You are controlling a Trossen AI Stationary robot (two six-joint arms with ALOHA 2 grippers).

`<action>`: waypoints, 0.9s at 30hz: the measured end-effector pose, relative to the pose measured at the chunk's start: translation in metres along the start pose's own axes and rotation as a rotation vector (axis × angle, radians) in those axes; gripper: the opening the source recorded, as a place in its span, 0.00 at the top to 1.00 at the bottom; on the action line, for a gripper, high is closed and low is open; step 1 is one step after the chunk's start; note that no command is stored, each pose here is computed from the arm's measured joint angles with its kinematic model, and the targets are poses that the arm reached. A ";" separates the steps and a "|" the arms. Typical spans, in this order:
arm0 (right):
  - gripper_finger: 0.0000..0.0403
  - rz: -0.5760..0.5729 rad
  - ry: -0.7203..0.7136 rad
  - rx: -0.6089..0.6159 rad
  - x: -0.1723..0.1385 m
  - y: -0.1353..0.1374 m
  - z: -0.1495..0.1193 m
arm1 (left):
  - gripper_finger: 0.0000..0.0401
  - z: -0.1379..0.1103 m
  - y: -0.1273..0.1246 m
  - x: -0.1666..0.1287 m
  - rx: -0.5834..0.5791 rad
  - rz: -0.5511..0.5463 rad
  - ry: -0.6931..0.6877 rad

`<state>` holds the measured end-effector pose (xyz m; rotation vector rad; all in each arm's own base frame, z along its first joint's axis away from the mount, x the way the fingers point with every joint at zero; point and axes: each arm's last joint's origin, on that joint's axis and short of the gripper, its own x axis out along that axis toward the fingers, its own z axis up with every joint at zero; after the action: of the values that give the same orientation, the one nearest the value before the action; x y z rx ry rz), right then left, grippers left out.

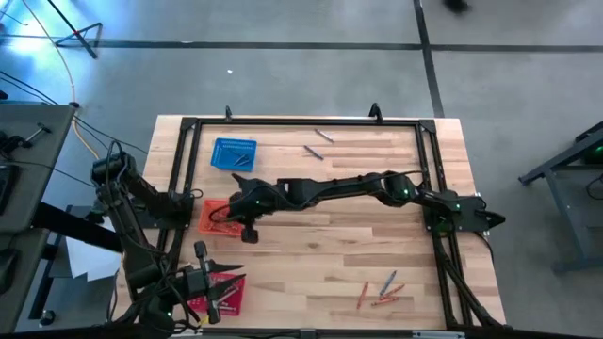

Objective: Sort crayons
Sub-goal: Put the orange crayon into the orange bin

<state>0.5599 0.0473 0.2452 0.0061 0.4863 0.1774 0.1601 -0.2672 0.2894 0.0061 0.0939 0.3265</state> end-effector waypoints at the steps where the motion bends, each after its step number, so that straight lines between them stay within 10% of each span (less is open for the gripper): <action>1: 1.00 0.000 -0.027 0.008 0.005 -0.001 -0.002 | 0.81 0.000 0.000 0.000 -0.004 0.000 -0.001; 20: 1.00 -0.083 -0.068 0.101 0.057 -0.036 -0.060 | 0.81 0.002 -0.002 0.000 -0.030 -0.006 -0.003; 27: 0.81 -0.031 -0.046 0.137 0.056 -0.040 -0.062 | 0.81 0.002 -0.002 0.000 -0.031 -0.006 -0.003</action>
<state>0.5864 0.0152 0.1619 0.1361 0.4513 0.1127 0.1609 -0.2688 0.2916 -0.0243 0.0860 0.3216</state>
